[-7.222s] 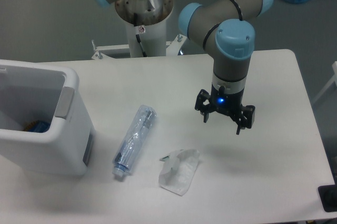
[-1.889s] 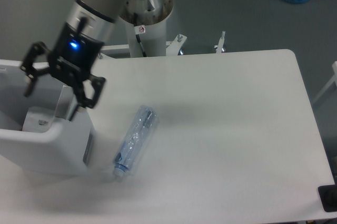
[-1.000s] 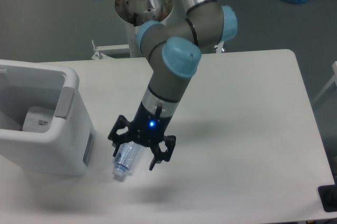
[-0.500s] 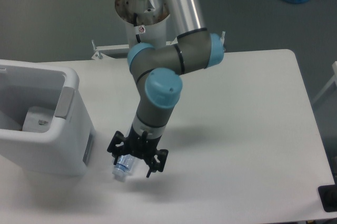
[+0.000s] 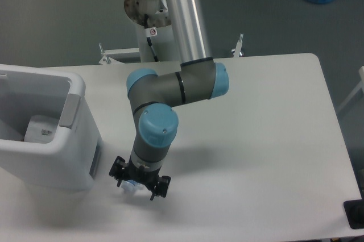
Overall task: Place the trash in the trash can
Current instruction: 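Close the gripper around the neck of the clear water bottle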
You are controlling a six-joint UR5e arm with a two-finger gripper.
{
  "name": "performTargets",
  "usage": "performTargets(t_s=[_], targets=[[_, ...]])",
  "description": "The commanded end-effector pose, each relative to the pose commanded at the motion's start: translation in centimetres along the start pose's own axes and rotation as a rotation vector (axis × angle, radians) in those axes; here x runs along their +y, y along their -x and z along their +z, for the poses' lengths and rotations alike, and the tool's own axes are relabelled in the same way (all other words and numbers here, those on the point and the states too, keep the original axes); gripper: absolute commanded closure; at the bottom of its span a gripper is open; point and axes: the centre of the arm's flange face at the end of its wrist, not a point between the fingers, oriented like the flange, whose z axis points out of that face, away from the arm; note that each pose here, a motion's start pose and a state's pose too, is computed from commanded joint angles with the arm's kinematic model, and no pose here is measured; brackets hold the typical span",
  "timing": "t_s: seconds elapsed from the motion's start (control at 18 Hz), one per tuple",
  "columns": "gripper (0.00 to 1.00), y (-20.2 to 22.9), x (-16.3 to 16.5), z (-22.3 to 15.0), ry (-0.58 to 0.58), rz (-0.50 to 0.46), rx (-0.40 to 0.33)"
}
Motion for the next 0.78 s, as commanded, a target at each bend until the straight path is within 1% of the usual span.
performTargets(t_s=[0.11, 0.22, 0.33, 0.5, 0.61, 0.78], targets=[[0.01, -0.6, -0.2, 1.0, 0.024, 0.009, 0.004], [0.04, -0.9, 0.0, 1.2, 0.062, 0.011, -0.015], [0.13, -1.3, 0.1, 1.6, 0.087, 0.014, -0.012], [0.33, -1.4, 0.6, 1.9, 0.123, 0.006, 0.01], [0.46, -1.5, 0.4, 1.8, 0.121, 0.0, 0.01], [0.7, -1.4, 0.0, 1.2, 0.111, -0.027, 0.002]])
